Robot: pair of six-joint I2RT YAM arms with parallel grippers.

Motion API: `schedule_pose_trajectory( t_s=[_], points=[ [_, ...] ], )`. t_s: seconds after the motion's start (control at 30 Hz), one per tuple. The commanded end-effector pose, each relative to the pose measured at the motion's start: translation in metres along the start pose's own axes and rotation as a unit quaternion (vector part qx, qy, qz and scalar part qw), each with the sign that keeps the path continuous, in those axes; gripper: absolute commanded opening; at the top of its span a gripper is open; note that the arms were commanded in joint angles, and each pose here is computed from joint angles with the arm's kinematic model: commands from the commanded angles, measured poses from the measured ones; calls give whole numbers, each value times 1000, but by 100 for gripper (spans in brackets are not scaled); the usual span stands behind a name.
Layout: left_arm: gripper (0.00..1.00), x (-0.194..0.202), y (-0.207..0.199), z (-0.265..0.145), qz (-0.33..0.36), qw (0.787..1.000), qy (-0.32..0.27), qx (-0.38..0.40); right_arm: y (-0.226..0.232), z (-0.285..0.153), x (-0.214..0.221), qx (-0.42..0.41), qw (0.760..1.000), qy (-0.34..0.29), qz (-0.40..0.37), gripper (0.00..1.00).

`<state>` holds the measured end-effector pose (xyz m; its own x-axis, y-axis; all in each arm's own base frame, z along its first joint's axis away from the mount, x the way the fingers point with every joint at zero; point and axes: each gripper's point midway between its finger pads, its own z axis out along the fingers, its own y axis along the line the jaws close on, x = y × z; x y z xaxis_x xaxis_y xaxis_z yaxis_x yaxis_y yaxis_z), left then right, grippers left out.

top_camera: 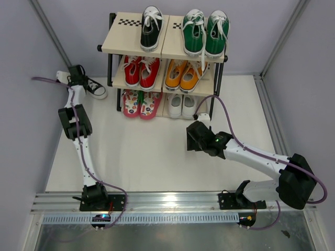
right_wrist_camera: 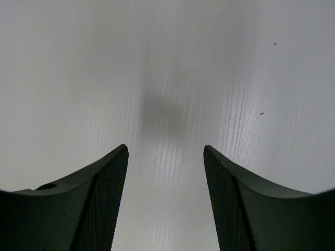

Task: Place and organize the shoes onto the shoe shelf
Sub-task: Pick up the shoe.

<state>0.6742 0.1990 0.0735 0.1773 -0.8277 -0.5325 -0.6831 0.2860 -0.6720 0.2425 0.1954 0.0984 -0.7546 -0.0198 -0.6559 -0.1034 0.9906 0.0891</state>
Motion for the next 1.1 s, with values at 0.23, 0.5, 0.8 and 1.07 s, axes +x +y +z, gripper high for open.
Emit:
schedule_pose_trajectory(
  t_s=[0.23,0.5,0.8,1.07],
  points=[
    [0,6,-7,-31,49,997,65,2,8,-5,-20,-14,999,-30,17,64],
    [0,-33,-43,-130,48,999,-4,21,12,-5,-21,-30,999,-39,19,64],
    [0,-40,38,-269,-8,998,-56,-24,6,-11,-12,-45,998,-45,22,64],
    [0,-21,124,-388,-42,993,-69,-84,-7,-20,1,-49,997,-47,19,64]
  ],
)
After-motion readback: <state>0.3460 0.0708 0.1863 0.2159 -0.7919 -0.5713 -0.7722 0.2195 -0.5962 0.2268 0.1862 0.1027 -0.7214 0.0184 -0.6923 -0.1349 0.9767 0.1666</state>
